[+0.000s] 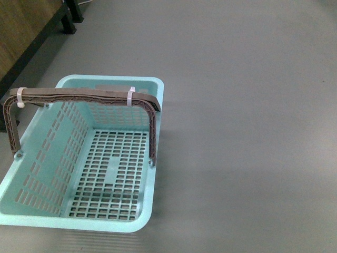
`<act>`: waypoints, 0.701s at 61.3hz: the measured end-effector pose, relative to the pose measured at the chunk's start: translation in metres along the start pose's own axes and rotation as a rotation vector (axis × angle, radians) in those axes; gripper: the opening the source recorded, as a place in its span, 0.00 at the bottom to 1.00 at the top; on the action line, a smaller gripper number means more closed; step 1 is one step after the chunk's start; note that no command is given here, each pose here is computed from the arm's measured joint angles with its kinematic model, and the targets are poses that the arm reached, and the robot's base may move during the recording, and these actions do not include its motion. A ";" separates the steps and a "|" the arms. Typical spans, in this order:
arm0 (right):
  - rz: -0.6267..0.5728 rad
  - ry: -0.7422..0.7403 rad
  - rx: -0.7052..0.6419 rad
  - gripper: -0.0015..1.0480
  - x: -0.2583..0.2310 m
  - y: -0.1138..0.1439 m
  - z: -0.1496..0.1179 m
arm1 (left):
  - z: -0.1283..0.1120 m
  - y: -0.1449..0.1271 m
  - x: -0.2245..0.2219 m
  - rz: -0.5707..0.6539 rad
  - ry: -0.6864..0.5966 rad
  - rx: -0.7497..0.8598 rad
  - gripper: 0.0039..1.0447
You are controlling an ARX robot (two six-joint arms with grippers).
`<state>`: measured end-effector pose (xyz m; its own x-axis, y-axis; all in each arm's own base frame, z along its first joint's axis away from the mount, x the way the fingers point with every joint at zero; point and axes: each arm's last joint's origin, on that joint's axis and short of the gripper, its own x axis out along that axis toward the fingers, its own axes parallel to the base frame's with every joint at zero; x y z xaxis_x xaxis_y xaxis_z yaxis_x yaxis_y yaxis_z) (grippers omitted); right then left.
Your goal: Pick lemon and mango into basket
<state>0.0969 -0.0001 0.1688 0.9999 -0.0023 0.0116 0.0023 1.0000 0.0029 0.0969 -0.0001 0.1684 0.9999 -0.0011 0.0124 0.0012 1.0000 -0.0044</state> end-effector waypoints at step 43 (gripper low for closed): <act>0.001 0.000 0.000 0.92 0.000 0.000 0.000 | 0.012 -0.001 0.025 0.231 0.313 -0.451 0.94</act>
<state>0.0969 0.0000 0.1688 0.9999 -0.0011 0.0116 0.0011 1.0000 0.0029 0.1217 -0.0011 0.1809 0.9307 0.1466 -0.3350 -0.2806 0.8738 -0.3972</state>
